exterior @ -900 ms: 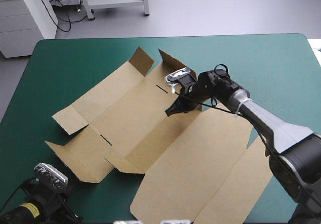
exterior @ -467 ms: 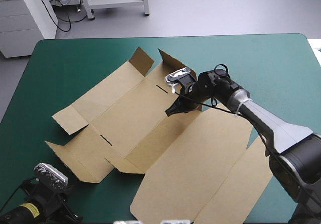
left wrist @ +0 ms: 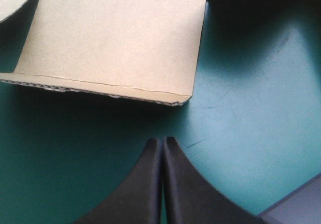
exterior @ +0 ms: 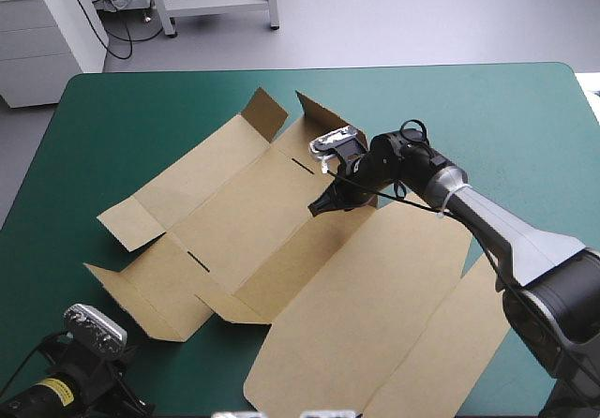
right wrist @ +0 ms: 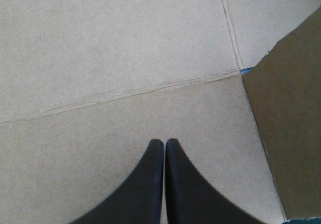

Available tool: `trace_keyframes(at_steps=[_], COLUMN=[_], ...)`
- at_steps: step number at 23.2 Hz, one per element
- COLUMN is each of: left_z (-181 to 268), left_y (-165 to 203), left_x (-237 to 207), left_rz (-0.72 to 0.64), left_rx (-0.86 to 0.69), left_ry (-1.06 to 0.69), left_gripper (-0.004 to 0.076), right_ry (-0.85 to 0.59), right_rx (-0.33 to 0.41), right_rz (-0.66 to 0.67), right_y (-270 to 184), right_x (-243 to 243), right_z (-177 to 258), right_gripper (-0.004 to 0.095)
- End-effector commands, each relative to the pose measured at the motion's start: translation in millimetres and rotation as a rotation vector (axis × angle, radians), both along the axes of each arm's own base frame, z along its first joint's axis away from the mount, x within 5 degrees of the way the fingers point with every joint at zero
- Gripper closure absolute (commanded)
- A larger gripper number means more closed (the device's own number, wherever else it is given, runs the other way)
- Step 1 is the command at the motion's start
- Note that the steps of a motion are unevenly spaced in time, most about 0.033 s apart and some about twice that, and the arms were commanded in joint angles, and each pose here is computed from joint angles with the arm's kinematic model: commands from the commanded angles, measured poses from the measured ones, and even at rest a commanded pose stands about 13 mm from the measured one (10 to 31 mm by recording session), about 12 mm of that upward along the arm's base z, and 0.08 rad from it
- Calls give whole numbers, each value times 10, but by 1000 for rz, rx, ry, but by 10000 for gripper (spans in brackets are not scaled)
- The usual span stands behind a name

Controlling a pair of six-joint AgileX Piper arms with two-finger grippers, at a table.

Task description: Fold the box

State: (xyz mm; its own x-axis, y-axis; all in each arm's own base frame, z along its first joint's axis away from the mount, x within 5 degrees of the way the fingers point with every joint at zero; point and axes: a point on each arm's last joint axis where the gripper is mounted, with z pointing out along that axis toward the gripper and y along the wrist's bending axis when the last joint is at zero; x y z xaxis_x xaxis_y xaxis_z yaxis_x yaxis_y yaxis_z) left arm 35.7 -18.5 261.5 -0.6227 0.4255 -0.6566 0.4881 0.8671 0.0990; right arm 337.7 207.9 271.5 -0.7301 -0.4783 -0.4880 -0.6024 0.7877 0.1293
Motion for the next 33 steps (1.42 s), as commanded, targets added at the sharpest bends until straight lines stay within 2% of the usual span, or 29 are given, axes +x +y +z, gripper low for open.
trace_keyframes(at_steps=[1,2,5,6,10,14,25,27,30,32,33], left_z=[110,110,112,112,112,113,112,112,112,112,112], left_y=[-16,-16,-16,-16,-16,-15,-11,-11,-11,-11,-11], left_x=[47,47,48,48,48,50,51,51,51,51,51], left_rz=[5,5,-1,-1,-1,0,1,1,1,1,1], left_rx=[-29,-29,-24,-24,-24,-22,-17,-17,-17,-17,-17], left_ry=[-68,-68,-72,-72,-72,-75,-76,-76,-76,-76,-76], left_gripper=[734,734,734,734,734,734,734,734,734,734,734], right_ry=[-100,-103,-78,-84,-136,-168,-186,-185,-177,-178,-178], right_rx=[46,36,-69,-78,-65,-55,-66,-71,-66,-67,-67], right_rz=[-34,-37,-35,-49,-115,-147,-131,-153,-189,-188,-188], right_y=[-57,-71,-267,-362,-671,-833,-859,-872,-883,-883,-883], right_x=[-33,-39,-102,-122,-217,-305,-323,-318,-314,-314,-314], right_z=[447,503,804,946,1283,1434,1463,1462,1461,1461,1461], right_gripper=[912,912,912,912,912,912,903,863,709,565,433])
